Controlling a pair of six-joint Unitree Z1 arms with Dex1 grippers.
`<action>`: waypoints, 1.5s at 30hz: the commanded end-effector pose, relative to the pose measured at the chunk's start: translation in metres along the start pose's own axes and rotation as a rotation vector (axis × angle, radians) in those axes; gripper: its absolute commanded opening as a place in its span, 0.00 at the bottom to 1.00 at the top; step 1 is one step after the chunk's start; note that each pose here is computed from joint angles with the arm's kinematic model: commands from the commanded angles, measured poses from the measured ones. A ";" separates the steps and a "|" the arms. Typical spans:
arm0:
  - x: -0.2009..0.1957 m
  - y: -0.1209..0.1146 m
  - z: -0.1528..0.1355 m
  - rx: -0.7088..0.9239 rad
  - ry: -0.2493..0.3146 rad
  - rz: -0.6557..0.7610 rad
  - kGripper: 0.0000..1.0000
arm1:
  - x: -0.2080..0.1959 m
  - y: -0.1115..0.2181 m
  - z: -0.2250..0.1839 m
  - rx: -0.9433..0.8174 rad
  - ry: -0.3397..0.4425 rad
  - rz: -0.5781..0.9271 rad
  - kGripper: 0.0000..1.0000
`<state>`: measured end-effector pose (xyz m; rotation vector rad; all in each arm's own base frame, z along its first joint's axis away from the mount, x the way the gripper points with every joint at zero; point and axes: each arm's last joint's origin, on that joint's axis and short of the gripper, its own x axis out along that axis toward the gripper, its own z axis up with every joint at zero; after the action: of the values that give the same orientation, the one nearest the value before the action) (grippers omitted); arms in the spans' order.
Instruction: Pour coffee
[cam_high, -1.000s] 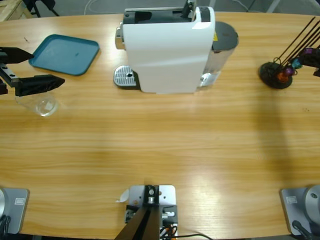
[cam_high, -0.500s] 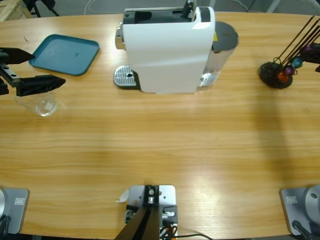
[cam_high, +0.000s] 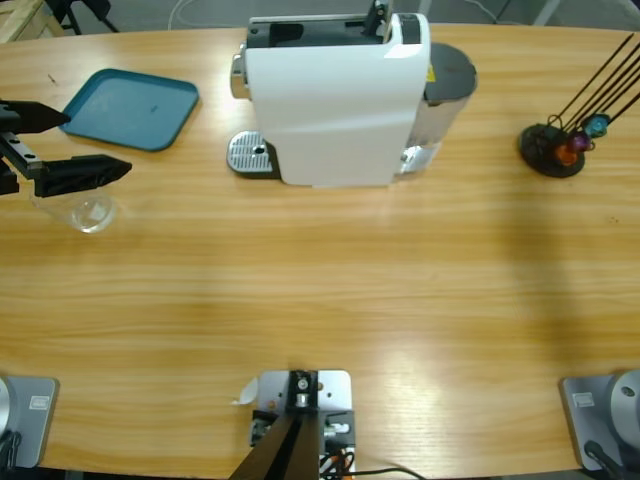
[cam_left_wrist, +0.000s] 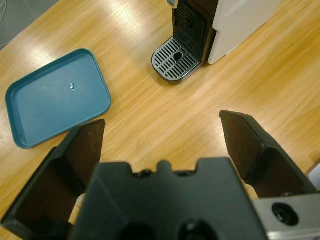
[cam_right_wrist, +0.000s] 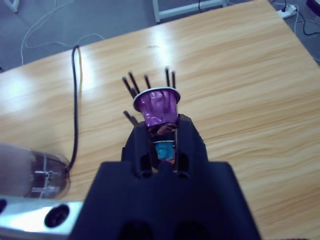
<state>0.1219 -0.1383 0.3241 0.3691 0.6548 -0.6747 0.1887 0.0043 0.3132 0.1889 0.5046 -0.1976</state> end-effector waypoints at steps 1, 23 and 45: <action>0.013 -0.004 -0.010 0.003 0.047 -0.004 1.00 | -0.039 0.002 0.003 -0.069 -0.054 0.073 0.00; -0.031 0.007 -0.039 0.040 -0.022 -0.012 1.00 | -0.061 0.263 -0.009 -0.825 0.080 1.154 0.00; -0.023 0.006 -0.041 0.041 0.016 -0.010 1.00 | -0.018 0.317 -0.004 -1.152 -0.066 0.823 0.00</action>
<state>0.0960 -0.1054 0.3245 0.3831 0.6042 -0.6972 0.2380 0.3046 0.3832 -0.6481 0.3268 0.9377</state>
